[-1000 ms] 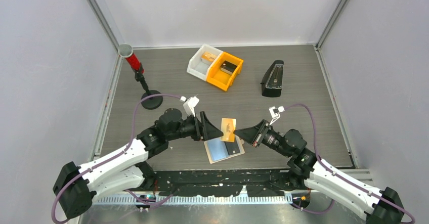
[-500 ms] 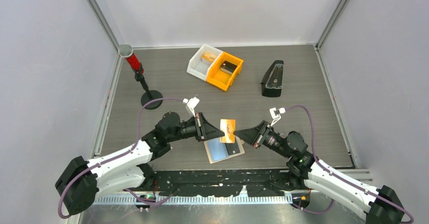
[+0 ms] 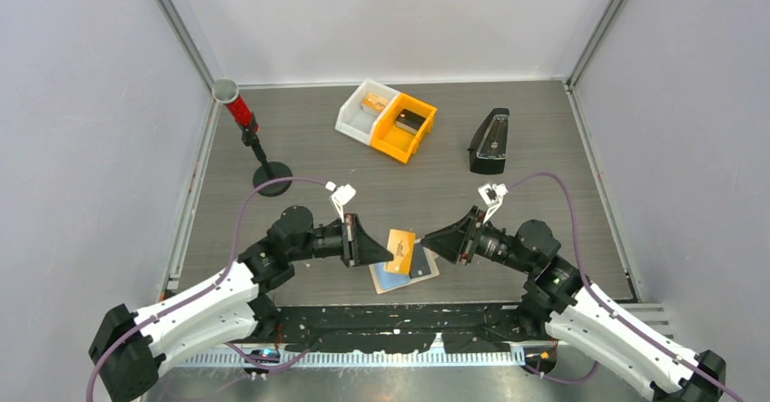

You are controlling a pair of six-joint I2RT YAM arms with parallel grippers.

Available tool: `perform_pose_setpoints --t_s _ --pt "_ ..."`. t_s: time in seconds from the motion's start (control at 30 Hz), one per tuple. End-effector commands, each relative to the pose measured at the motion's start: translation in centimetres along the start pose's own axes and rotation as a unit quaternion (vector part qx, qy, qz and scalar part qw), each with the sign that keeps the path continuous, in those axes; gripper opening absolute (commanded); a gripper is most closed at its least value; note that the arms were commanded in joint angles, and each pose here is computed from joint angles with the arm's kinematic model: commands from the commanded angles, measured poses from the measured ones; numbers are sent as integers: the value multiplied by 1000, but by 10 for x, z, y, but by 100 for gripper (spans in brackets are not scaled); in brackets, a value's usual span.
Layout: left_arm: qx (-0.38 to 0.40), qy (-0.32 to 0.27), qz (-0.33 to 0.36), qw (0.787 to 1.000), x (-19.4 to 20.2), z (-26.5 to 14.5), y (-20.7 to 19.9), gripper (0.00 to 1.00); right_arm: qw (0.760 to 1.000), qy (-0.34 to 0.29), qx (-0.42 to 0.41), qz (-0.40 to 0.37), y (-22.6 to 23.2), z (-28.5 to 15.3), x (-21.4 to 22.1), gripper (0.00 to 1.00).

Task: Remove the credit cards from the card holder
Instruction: Remove the credit card from the card holder, then place the credit card in the storage box.

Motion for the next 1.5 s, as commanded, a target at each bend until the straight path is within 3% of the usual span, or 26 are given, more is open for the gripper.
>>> perform_pose_setpoints --t_s 0.0,0.27,0.5,0.83,1.07,1.33,1.47 --pt "-29 61 51 996 14 -15 5 0 994 54 -16 -98 9 -7 -16 39" --pt "-6 119 67 991 23 -20 2 0 977 149 -107 -105 22 12 -23 42" --pt "-9 146 69 987 24 -16 5 0 964 205 -159 -65 19 34 -17 43" --pt "12 155 79 985 23 -15 2 0 959 217 -171 -64 12 42 -9 43" --pt "8 156 75 985 24 -14 4 0 956 218 -184 -62 12 41 -5 25" --pt "17 156 82 984 23 -14 1 0 953 229 -193 -47 9 40 2 28" --pt "18 156 83 984 23 -13 2 0 952 229 -199 -48 11 40 2 20"
Point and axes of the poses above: each gripper's point midway between its finger pads, its own z axis out along the fingers, its own y axis along the line the jaws close on, x = y × z, the point moved 8 cm from there along -z, back along the fingers, and after that the axes turned 14 degrees about -z, right-handed, at the moved point
